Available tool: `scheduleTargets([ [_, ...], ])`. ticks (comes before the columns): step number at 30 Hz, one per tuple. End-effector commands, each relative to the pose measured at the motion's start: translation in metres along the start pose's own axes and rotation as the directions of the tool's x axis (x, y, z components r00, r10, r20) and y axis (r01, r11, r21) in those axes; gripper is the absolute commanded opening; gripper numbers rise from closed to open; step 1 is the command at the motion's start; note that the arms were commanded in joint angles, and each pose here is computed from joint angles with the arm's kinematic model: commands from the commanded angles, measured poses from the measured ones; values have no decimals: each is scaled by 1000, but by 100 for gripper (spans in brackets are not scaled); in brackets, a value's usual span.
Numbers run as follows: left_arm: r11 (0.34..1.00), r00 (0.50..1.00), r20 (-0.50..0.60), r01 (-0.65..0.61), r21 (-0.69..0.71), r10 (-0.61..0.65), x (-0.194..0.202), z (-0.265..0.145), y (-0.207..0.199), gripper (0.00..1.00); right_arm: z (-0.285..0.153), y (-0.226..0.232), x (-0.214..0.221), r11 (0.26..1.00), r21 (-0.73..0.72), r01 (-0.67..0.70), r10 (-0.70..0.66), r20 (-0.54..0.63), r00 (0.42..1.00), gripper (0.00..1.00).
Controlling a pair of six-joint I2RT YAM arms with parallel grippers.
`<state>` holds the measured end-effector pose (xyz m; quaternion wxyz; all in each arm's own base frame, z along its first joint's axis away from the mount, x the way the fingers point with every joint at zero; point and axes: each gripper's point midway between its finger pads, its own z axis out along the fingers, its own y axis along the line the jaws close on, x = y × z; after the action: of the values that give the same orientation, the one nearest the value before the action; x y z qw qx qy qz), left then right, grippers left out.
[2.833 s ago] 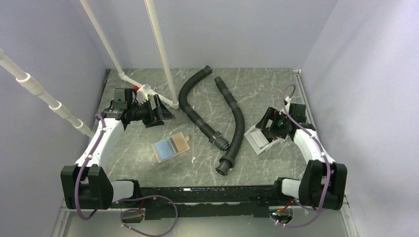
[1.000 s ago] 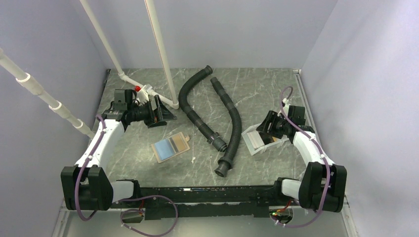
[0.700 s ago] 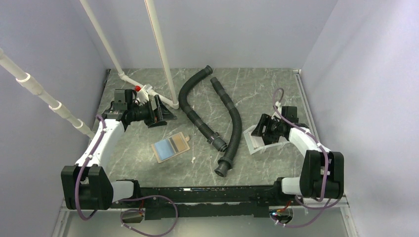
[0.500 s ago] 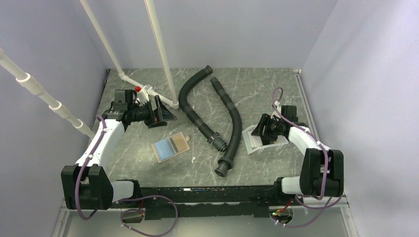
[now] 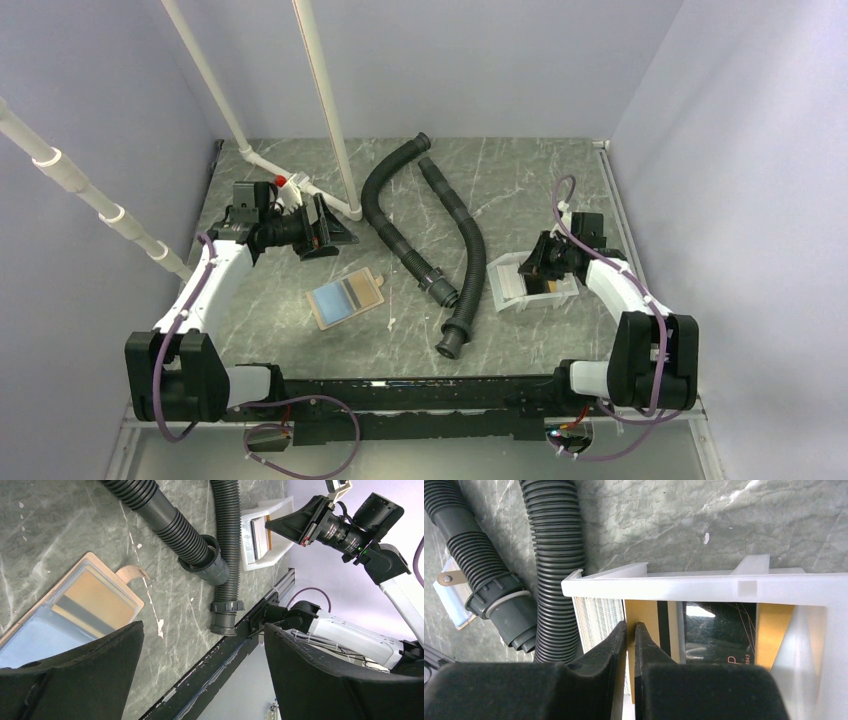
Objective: Put the credit cards into the card holder
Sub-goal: Pick up the credit card from the storage box, then insert the credit card into the card holder.
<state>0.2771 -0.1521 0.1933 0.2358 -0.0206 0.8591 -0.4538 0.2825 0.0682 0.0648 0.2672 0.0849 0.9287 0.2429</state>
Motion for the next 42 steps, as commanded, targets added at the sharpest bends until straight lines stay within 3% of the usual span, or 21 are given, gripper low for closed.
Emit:
scheduleTargets([
  [1,999,999,11,-36,40,35,-4,-1,-6,95,-9,5,-10,1000,10,24,-24,44,999,6],
  [5,999,999,9,-31,39,31,-3,0,-5,96,-25,-1,-25,995,97,28,-39,114,993,0],
  [14,999,1000,-5,-14,50,15,-3,3,-3,96,-49,-3,-44,980,194,37,-71,169,983,0],
  [16,999,1000,-6,-13,46,13,-2,4,-2,96,-61,-11,-53,956,292,19,-82,206,975,0],
  [19,999,1000,-11,-10,51,11,-2,5,-1,96,-80,11,-72,909,406,94,-215,264,940,0],
  [21,996,1000,-21,-9,87,11,-1,6,-5,96,-84,44,-82,907,392,152,-280,292,915,0],
  [23,984,999,-33,-9,176,15,0,7,-18,95,-82,90,-88,933,289,216,-306,318,897,0],
  [26,935,996,-76,-24,354,54,11,10,-48,94,-73,183,-80,955,-72,289,-246,357,901,0],
  [28,905,988,-96,-69,420,120,21,11,-69,94,-71,247,-64,887,-334,317,-187,367,911,0],
  [31,893,981,-103,-102,437,163,31,10,-85,93,-72,315,-37,733,-603,315,-124,337,933,0],
  [37,859,988,-14,-125,496,151,36,-8,-112,92,-86,373,-2,489,-836,247,-58,252,966,0],
  [42,902,996,33,-94,421,88,37,-12,-108,84,-96,379,1,449,-861,239,-39,249,968,0],
])
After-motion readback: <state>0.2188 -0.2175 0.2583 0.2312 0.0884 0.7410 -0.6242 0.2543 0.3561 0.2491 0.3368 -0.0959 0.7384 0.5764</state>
